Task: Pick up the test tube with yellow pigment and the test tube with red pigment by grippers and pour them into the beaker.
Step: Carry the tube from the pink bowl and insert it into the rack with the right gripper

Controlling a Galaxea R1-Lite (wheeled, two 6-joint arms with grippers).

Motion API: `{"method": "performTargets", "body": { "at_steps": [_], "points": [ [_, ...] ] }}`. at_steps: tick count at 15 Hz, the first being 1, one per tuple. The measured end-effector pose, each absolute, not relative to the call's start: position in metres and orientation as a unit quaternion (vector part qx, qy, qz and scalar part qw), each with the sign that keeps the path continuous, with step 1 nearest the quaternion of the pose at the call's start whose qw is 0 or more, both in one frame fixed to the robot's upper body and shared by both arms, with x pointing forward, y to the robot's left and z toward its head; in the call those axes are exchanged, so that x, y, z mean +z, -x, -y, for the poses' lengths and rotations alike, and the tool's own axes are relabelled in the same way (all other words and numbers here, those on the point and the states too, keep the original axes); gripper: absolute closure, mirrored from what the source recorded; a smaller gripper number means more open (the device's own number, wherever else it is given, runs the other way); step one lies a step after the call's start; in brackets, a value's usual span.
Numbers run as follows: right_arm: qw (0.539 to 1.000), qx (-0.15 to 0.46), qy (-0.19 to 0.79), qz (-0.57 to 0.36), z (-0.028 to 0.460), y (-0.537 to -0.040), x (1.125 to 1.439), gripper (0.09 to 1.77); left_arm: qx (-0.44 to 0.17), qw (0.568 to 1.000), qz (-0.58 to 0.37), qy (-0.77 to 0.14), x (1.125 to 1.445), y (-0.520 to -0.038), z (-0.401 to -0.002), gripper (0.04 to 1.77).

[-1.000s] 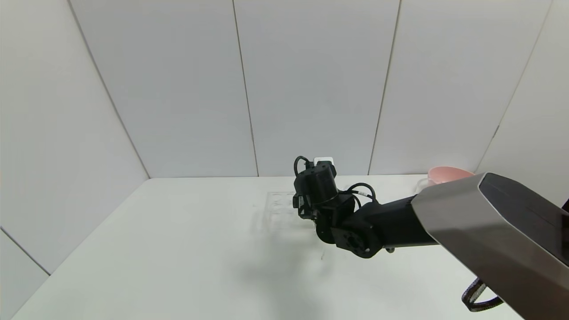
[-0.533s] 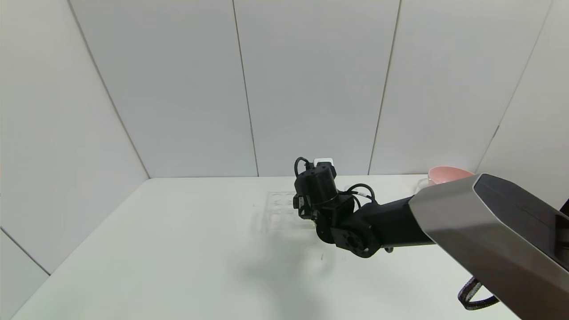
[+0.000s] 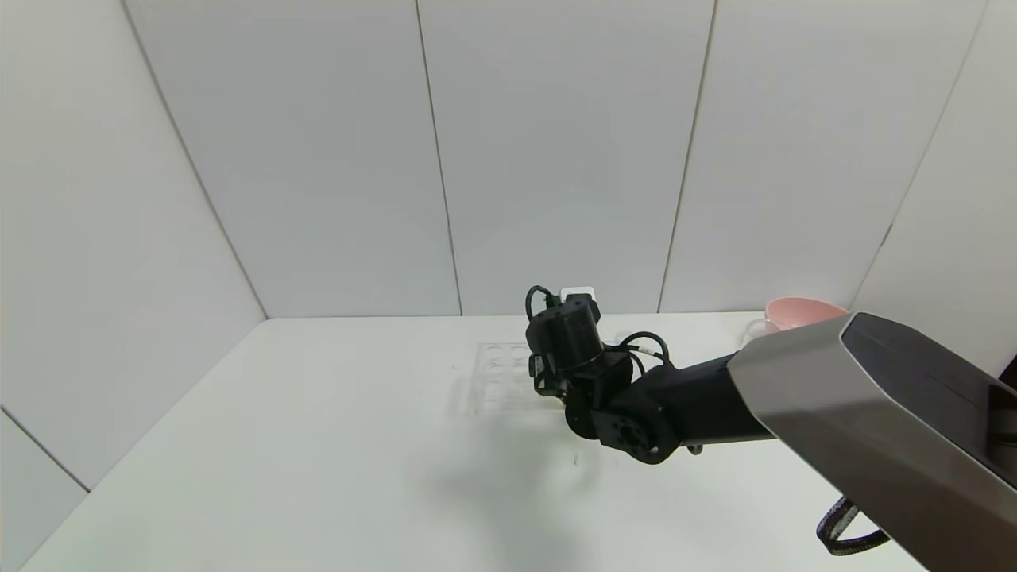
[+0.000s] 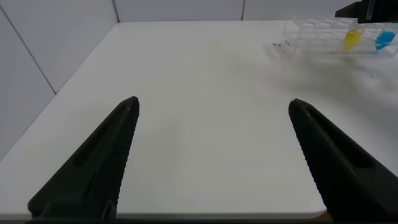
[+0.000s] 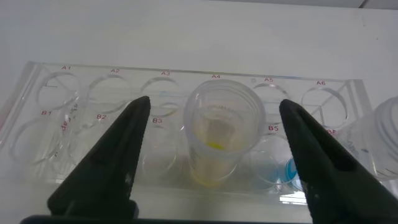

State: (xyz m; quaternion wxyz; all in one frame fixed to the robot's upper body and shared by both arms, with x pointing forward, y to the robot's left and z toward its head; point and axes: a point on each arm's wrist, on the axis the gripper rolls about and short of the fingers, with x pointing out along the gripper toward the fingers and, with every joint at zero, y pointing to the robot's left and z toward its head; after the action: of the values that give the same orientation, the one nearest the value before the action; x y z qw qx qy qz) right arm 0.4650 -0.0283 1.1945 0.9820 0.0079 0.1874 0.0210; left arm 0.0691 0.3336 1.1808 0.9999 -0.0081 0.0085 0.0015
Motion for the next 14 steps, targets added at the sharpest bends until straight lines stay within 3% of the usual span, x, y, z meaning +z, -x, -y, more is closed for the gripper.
{"method": "performTargets", "body": {
  "at_steps": [7,14],
  "points": [
    [0.983,0.019,-0.011,-0.183,0.0286,-0.4642,1.1983,1.32,0.001,1.000,-0.008,0.008,1.1808,-0.0691,-0.3336,0.09],
    [0.983,0.019,-0.011,-0.183,0.0291,-0.4635,1.1993,1.32,0.001,1.000,-0.008,0.008,1.1808,-0.0691,-0.3336,0.09]
  ]
}}
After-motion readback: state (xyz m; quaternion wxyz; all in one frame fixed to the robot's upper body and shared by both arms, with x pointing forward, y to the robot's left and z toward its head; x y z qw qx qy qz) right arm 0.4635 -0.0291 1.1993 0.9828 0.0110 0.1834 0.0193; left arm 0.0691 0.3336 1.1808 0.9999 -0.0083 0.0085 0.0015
